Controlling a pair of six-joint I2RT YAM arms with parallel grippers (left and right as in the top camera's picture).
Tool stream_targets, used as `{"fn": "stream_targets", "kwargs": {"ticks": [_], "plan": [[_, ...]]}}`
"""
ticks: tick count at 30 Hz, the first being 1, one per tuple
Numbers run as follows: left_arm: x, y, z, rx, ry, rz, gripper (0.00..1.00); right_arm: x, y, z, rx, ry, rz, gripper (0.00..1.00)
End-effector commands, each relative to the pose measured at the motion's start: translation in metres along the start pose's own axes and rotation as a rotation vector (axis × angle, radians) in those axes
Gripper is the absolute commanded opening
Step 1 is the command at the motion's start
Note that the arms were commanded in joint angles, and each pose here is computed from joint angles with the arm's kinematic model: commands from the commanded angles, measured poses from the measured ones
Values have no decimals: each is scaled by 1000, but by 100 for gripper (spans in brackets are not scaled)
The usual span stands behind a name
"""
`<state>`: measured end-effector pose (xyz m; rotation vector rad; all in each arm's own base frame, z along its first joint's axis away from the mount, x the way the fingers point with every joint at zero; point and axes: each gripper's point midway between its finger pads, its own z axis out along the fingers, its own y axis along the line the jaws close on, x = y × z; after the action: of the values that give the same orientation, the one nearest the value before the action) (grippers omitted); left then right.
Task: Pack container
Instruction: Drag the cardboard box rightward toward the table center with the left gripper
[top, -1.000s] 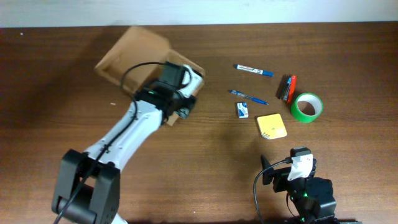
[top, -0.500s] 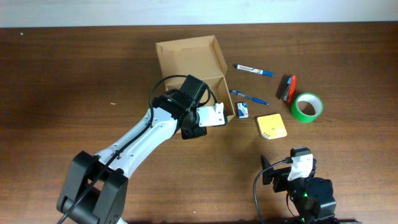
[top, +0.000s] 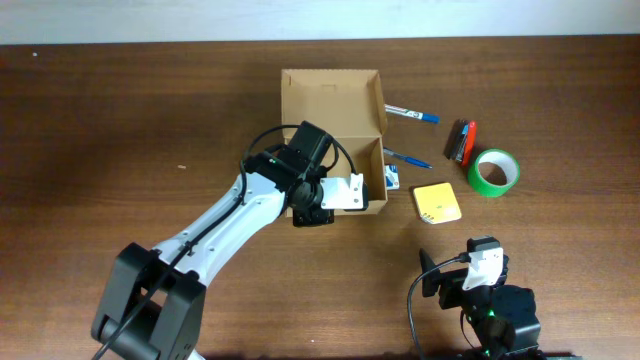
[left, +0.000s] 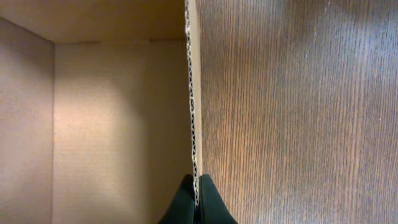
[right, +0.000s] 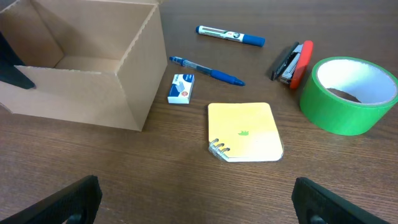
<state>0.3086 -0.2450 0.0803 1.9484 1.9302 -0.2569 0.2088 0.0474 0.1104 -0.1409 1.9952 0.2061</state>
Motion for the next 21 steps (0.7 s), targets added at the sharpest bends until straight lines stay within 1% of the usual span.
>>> {"fn": "stream_targets", "kwargs": {"ticks": [1, 13, 20, 21], "plan": [[-5, 7, -8, -10, -34, 14, 1, 0, -2, 1, 11, -8, 0, 99], [19, 2, -13, 35, 12, -50, 1, 0, -2, 1, 11, -8, 0, 99], [23, 6, -14, 28, 14, -63, 2, 0, -2, 1, 11, -8, 0, 99], [23, 6, -14, 28, 14, -64, 21, 0, -2, 1, 11, -8, 0, 99]]}}
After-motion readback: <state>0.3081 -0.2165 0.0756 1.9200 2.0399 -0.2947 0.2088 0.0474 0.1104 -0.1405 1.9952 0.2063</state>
